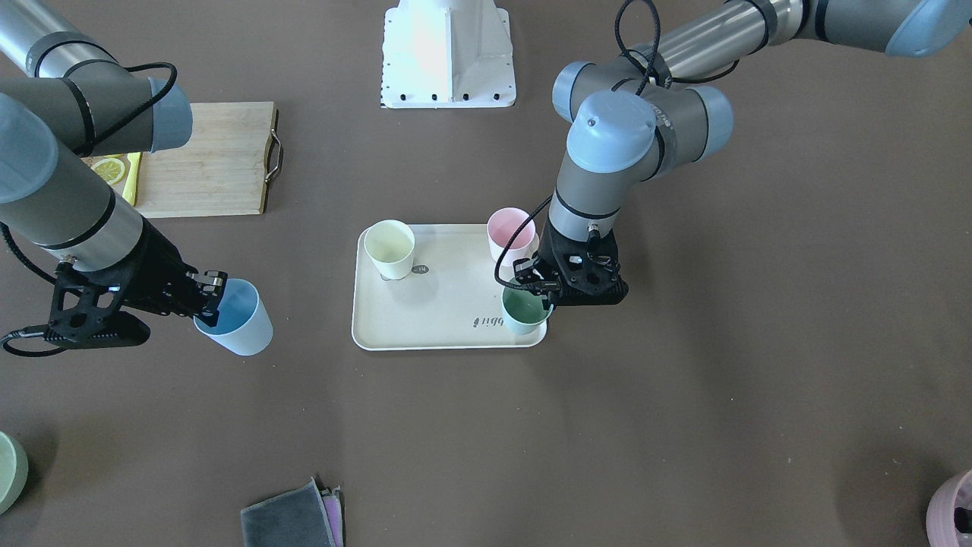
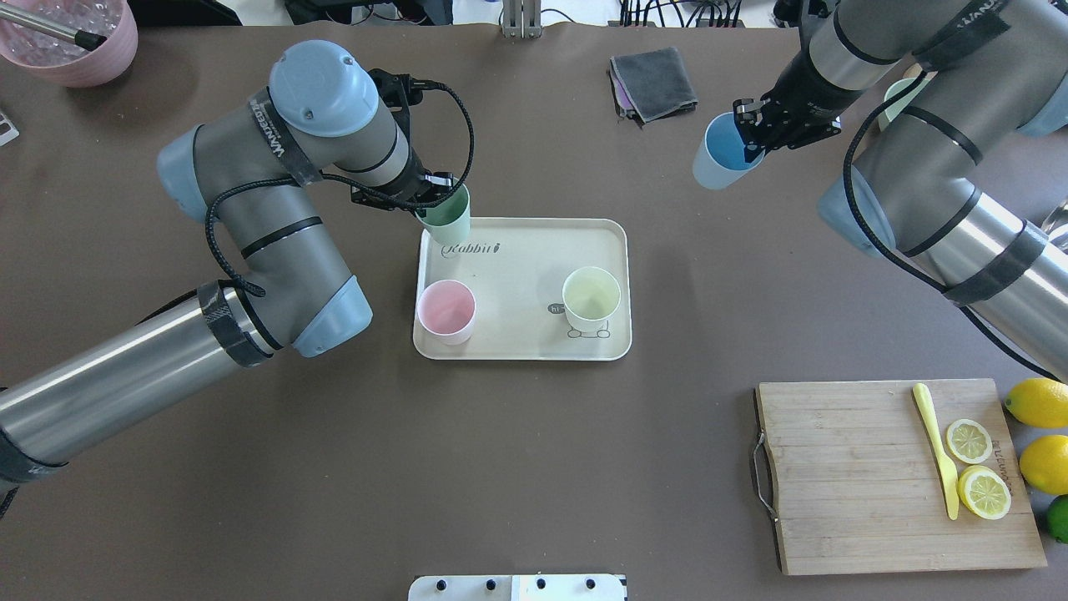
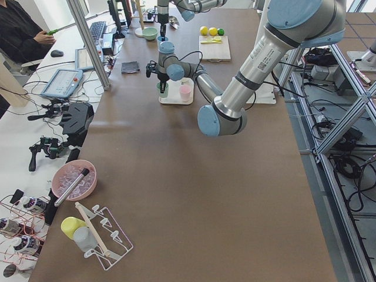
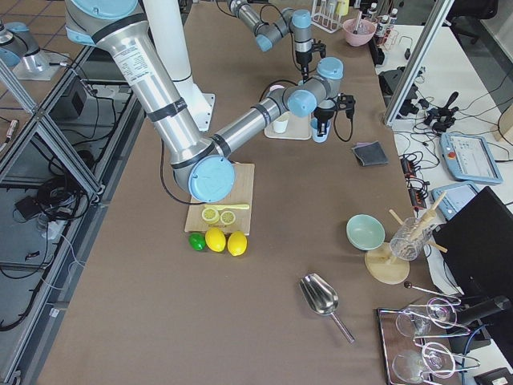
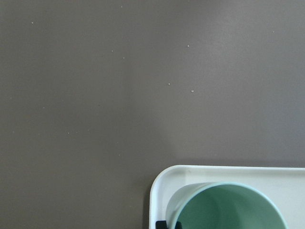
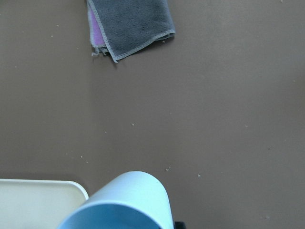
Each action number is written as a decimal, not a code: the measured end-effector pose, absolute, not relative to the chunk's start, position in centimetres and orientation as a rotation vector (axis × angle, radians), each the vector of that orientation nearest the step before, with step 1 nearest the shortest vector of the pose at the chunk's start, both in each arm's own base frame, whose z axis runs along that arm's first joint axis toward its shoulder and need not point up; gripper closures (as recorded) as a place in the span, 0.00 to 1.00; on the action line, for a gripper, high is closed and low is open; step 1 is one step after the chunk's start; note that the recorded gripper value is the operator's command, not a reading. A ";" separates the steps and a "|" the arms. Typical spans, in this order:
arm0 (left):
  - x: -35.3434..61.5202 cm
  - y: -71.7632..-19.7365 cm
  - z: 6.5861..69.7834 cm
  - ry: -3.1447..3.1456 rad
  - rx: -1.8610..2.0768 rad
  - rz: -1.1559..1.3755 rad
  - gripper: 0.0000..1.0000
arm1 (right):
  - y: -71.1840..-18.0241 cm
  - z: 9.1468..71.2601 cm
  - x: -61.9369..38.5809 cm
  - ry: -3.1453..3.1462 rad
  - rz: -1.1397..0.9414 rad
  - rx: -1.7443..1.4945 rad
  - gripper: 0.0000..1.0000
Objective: Place all cups on tray
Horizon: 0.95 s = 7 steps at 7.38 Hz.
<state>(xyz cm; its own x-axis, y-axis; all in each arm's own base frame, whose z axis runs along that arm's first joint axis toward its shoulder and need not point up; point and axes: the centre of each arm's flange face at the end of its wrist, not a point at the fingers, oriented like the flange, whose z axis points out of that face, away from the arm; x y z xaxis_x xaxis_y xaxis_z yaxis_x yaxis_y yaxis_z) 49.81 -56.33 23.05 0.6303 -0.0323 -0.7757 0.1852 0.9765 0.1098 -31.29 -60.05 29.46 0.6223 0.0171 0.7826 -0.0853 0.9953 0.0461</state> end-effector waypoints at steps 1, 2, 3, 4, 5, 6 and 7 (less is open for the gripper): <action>50.5 -56.5 23.2 0.880 0.193 -0.130 1.00 | -59.6 28.3 -33.0 -0.897 0.057 0.079 1.00; 51.0 -56.3 23.2 0.879 0.200 -0.130 1.00 | -59.2 27.3 -35.0 -0.893 0.060 0.078 1.00; 51.4 -55.9 23.2 0.879 0.202 -0.125 1.00 | -58.7 26.7 -36.4 -0.892 0.064 0.076 1.00; 52.0 -55.3 23.3 0.876 0.202 -0.117 0.74 | -58.2 26.0 -37.5 -0.895 0.068 0.073 1.00; 52.7 -54.7 23.5 0.868 0.209 -0.111 0.09 | -57.7 25.4 -38.4 -0.897 0.071 0.069 1.00; 53.2 -54.2 23.6 0.861 0.219 -0.107 0.03 | -57.2 24.9 -39.4 -0.898 0.073 0.068 1.00; 53.2 -54.0 23.3 0.863 0.230 -0.104 0.03 | -56.7 24.4 -40.4 -0.899 0.071 0.068 1.00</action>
<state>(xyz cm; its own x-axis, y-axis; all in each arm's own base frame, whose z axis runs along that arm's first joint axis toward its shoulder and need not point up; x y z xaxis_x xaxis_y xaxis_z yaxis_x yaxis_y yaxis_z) 53.19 -53.95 23.26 0.6470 0.0023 -0.7625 0.1832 0.9702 0.1584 -40.44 -56.65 24.35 0.6205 0.0327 0.7835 -0.0901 0.9955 0.0297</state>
